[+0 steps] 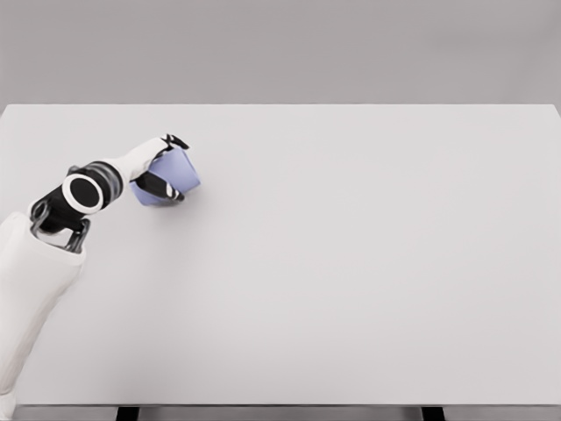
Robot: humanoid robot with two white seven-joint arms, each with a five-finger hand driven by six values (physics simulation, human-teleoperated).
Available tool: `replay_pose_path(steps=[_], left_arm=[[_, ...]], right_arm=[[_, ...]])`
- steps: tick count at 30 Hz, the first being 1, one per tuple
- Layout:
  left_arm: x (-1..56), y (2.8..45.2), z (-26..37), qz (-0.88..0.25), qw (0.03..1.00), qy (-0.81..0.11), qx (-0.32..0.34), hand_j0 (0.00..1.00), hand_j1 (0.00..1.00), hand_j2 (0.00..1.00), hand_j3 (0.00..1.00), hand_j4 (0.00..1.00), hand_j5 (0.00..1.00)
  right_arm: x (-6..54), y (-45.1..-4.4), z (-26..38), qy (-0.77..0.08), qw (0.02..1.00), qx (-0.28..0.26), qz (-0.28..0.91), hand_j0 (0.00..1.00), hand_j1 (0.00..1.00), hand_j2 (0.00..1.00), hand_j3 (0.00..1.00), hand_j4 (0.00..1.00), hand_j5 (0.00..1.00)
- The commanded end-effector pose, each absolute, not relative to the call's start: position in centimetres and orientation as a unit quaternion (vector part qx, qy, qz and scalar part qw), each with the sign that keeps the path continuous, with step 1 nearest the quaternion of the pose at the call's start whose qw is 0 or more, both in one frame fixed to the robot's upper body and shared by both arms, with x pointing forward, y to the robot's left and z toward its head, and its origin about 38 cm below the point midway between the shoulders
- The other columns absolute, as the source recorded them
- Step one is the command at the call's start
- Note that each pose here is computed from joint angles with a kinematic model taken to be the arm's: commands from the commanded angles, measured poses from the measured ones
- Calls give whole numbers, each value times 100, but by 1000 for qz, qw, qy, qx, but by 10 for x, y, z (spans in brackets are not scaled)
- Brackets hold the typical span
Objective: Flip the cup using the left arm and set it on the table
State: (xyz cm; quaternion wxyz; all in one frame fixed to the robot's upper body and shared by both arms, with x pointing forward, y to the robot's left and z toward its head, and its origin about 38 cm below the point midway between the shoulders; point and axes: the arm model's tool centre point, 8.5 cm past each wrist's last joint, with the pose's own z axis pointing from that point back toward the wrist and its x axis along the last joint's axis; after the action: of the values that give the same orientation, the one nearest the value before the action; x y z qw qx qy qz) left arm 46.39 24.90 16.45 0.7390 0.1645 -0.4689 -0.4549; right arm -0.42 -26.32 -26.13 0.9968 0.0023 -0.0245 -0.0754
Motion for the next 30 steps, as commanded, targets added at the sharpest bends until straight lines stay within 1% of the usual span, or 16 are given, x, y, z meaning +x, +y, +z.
replay_pose_path(steps=[1, 5, 6, 8, 11, 12, 14, 16, 20, 22, 26, 30], left_arm=[[465, 254, 169, -446, 742, -476, 153, 36, 36, 36, 36, 36, 36], [465, 273, 177, -407, 759, -494, 118, 36, 36, 36, 36, 36, 36], [464, 282, 182, -404, 752, -511, 103, 36, 36, 36, 36, 36, 36], [464, 285, 193, -431, 710, -550, 86, 36, 36, 36, 36, 36, 36], [465, 294, 207, -439, 671, -593, 76, 36, 36, 36, 36, 36, 36], [467, 302, 202, -438, 663, -603, 68, 37, 37, 37, 37, 37, 37], [471, 312, 191, -431, 638, -638, 31, 36, 36, 36, 36, 36, 36], [472, 324, 182, -425, 610, -668, 16, 36, 36, 36, 36, 36, 36], [469, 343, 168, -379, 574, -725, -23, 36, 36, 36, 36, 36, 36], [469, 355, 163, -350, 570, -743, -24, 36, 36, 36, 36, 36, 36], [470, 361, 149, -273, 578, -766, -57, 36, 36, 36, 36, 36, 36], [470, 353, 128, -206, 574, -788, -89, 36, 36, 36, 36, 36, 36]], right_arm=[[-4, -263, -261, -25, 997, 2, -75, 100, 100, 100, 100, 100, 100], [-4, -263, -261, -25, 997, 2, -75, 100, 100, 100, 100, 100, 100], [-4, -263, -261, -25, 997, 2, -75, 100, 100, 100, 100, 100, 100], [-4, -263, -261, -25, 997, 2, -75, 100, 100, 100, 100, 100, 100], [-4, -263, -261, -25, 997, 2, -75, 100, 100, 100, 100, 100, 100], [-4, -263, -261, -25, 997, 2, -75, 100, 100, 100, 100, 100, 100], [-4, -263, -261, -25, 997, 2, -75, 100, 100, 100, 100, 100, 100], [-4, -263, -261, -25, 997, 2, -75, 100, 100, 100, 100, 100, 100], [-4, -263, -261, -25, 997, 2, -75, 100, 100, 100, 100, 100, 100], [-4, -263, -261, -25, 997, 2, -75, 100, 100, 100, 100, 100, 100], [-4, -263, -261, -25, 997, 2, -75, 100, 100, 100, 100, 100, 100], [-4, -263, -261, -25, 997, 2, -75, 100, 100, 100, 100, 100, 100]])
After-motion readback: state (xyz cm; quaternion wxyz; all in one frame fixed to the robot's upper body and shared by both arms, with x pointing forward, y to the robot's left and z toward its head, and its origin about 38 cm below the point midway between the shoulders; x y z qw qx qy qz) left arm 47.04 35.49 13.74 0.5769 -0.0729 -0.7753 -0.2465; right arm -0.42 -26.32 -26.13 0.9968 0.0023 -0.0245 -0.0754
